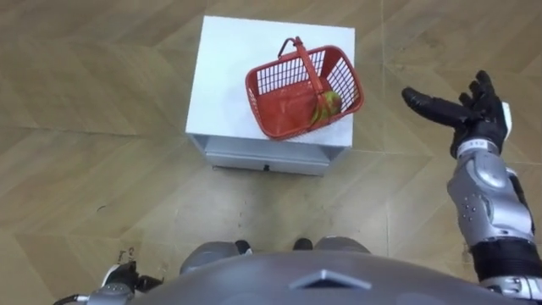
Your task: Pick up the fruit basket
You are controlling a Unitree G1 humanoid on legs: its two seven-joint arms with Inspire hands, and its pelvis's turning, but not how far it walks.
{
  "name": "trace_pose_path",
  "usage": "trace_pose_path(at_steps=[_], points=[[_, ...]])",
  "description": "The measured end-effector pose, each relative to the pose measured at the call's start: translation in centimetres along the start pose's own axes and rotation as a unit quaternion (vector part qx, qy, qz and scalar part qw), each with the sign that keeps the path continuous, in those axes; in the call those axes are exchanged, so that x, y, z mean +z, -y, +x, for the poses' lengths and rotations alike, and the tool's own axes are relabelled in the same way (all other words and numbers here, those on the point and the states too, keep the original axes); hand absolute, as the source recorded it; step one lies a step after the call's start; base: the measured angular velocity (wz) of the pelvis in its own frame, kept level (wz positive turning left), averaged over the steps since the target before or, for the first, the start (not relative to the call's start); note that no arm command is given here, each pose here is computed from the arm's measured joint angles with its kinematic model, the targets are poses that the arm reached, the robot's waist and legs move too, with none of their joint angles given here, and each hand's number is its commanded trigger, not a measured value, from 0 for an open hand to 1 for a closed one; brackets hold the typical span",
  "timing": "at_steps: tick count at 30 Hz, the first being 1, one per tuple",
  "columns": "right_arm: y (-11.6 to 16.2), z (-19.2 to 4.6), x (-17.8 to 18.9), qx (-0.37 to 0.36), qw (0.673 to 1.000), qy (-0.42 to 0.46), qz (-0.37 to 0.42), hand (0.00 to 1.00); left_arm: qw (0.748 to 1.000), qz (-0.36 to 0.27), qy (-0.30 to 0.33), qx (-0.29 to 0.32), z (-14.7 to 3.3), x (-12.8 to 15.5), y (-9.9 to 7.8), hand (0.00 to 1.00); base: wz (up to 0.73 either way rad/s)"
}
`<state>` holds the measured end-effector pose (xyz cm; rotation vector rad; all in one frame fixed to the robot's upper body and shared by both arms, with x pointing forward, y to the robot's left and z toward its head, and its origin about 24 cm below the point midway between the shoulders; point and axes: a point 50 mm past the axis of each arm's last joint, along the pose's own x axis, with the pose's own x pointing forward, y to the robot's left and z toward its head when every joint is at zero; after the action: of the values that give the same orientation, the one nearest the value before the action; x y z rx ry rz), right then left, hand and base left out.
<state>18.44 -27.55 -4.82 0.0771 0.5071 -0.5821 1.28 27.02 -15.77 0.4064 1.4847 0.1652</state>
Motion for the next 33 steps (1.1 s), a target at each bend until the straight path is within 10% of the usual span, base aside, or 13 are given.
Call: trace_pose_path(at_steps=[15, 33], points=[[10.1, -6.7, -15.7, -0.132, 0.925, -0.338, -0.111, 0.00, 1.000, -0.018, -0.012, 0.008, 0.0, -1.0, -0.3, 0.00, -0.04], [8.6, -9.8, -19.5, -0.022, 0.849, -0.480, -0.218, 0.00, 0.999, -0.026, -0.023, 0.002, -0.1, -0.5, 1.3, 0.00, -0.03]])
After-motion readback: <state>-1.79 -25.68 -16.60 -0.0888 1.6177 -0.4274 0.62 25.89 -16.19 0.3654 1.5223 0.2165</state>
